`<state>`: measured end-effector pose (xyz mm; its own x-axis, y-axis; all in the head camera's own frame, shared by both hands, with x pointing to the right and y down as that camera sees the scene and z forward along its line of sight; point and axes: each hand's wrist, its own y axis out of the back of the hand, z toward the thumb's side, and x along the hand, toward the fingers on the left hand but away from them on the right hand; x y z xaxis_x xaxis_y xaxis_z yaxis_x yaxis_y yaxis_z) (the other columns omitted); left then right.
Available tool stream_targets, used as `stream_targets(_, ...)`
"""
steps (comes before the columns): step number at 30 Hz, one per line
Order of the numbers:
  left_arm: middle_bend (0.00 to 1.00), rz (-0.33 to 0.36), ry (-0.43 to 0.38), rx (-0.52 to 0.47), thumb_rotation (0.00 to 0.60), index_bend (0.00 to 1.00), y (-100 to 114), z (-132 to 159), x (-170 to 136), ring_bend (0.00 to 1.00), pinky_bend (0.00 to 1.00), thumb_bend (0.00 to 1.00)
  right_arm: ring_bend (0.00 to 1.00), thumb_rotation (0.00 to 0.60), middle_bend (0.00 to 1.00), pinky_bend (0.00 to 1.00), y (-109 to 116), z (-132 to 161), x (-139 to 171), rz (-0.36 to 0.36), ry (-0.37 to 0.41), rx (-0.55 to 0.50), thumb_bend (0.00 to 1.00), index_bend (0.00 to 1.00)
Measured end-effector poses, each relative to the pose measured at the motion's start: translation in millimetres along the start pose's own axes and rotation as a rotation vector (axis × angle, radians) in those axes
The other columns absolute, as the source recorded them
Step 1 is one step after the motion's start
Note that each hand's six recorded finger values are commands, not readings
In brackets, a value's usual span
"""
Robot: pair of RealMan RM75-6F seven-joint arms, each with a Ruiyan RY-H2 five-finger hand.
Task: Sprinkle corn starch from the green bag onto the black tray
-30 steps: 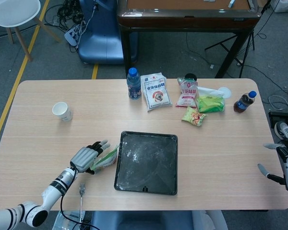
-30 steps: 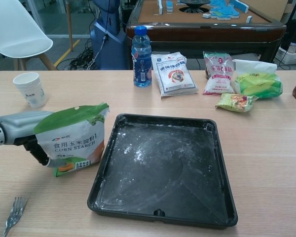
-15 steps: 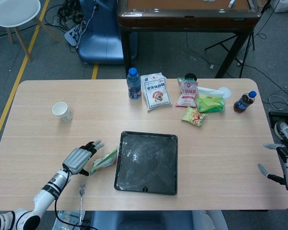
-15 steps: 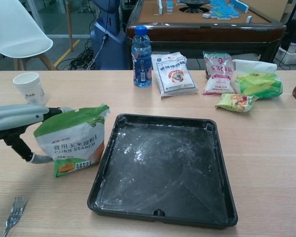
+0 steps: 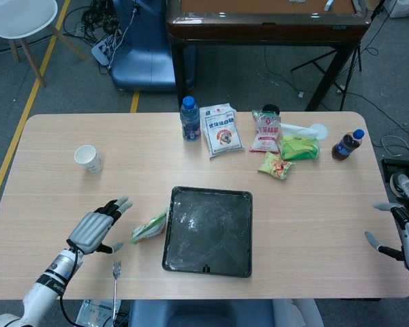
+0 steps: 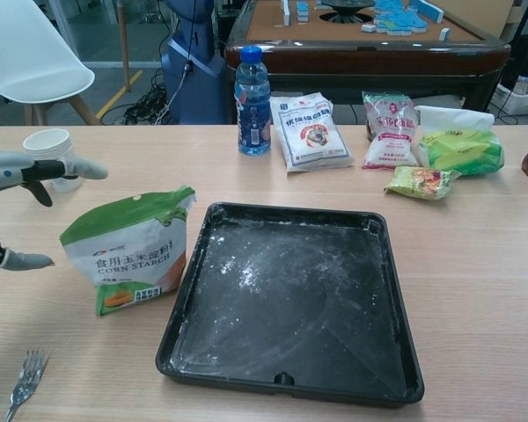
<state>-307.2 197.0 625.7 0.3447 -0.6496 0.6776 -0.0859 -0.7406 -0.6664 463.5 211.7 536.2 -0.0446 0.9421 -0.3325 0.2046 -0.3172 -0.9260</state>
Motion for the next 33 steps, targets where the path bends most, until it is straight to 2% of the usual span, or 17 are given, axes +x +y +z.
stream_targets(5, 0.00, 0.031, 0.056, -0.002, 0.600, 0.00, 14, -14, -23, 0.00, 0.18, 0.23, 0.17, 0.600, 0.36, 0.13, -1, -1, -1, 0.007, -0.004, 0.000, 0.22, 0.33)
stream_targets(8, 0.00, 0.066, 0.117, -0.005, 0.600, 0.00, 25, -29, -38, 0.00, 0.18, 0.23, 0.17, 0.600, 0.36, 0.13, -2, 1, -2, 0.014, -0.002, -0.001, 0.22, 0.33)
stream_targets(13, 0.00, 0.152, 0.256, -0.069, 0.600, 0.00, 36, -64, -59, 0.00, 0.17, 0.23, 0.17, 0.600, 0.36, 0.13, -5, 5, -4, 0.039, 0.013, 0.000, 0.22, 0.33)
stream_targets(19, 0.00, 0.260, 0.390, -0.068, 0.600, 0.00, 36, -100, -82, 0.02, 0.17, 0.23, 0.17, 0.600, 0.36, 0.13, -8, 19, -8, 0.061, 0.073, 0.003, 0.22, 0.33)
stream_targets(27, 0.00, 0.395, 0.435, -0.026, 0.600, 0.00, 23, -110, -101, 0.03, 0.17, 0.23, 0.17, 0.600, 0.36, 0.13, -17, 39, -7, 0.121, 0.167, -0.014, 0.22, 0.33)
stream_targets(30, 0.00, 0.427, 0.434, -0.009, 0.600, 0.00, 16, -108, -107, 0.03, 0.17, 0.23, 0.17, 0.600, 0.36, 0.13, -19, 44, -7, 0.143, 0.188, -0.029, 0.22, 0.33)
stream_targets(33, 0.00, 0.426, 0.433, 0.000, 0.600, 0.00, 9, -105, -113, 0.03, 0.17, 0.23, 0.17, 0.600, 0.36, 0.13, -18, 47, -7, 0.152, 0.206, -0.032, 0.22, 0.33)
